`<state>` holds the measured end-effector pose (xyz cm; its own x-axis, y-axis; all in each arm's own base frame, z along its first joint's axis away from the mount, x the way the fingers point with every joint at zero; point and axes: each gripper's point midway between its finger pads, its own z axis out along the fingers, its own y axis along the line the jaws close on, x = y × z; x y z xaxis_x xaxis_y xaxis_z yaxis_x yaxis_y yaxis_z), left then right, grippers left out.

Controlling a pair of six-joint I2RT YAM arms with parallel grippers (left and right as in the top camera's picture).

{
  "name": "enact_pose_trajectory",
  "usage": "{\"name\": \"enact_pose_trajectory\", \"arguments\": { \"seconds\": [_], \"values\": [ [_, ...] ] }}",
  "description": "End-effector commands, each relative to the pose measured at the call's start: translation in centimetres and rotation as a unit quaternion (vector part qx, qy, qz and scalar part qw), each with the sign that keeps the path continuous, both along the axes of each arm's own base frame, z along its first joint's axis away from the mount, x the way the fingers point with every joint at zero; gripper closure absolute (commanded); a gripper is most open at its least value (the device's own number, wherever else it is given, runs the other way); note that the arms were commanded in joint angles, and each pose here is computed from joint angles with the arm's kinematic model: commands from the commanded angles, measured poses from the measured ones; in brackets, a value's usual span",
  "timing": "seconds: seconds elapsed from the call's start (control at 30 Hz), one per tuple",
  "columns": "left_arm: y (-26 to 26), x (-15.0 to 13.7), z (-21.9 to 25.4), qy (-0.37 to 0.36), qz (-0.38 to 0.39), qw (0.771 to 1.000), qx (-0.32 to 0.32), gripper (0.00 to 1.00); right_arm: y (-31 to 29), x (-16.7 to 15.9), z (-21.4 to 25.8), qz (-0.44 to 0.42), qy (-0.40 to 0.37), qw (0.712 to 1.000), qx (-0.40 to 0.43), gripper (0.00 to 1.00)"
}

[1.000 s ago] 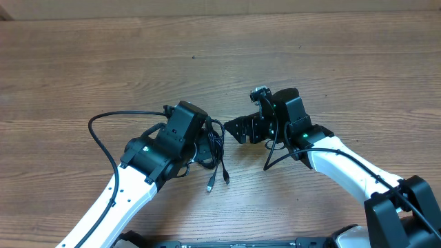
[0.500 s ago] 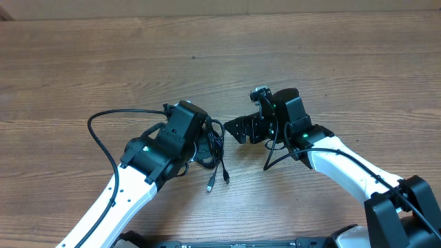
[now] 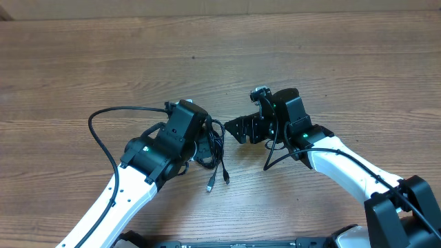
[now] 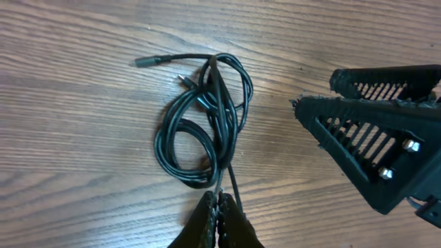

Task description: Untangle cables

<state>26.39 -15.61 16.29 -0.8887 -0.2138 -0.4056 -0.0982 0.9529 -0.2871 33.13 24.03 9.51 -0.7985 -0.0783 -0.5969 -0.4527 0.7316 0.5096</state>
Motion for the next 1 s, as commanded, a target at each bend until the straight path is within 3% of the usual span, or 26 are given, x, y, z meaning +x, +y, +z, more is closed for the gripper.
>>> {"name": "enact_pose_trajectory", "arguments": {
  "seconds": [0.0, 0.53, 0.97],
  "values": [
    [1.2, 1.1, 0.6, -0.03, 0.004, 0.999, 0.036, 0.96, -0.2, 0.9, 0.6, -0.011, -0.013, 1.0, -0.005, 0.13],
    [1.9, 1.6, 0.9, -0.047, 0.008, 0.997, 0.058, 0.96, -0.7, 1.5, -0.3, -0.013, -0.03, 0.999, -0.031, 0.12],
    [1.7, 2.0, 1.1, -0.055, 0.008, 0.997, 0.052, 0.96, 1.9, 1.5, -3.4, 0.045, -0.013, 0.999, 0.012, 0.23]
  ]
}}
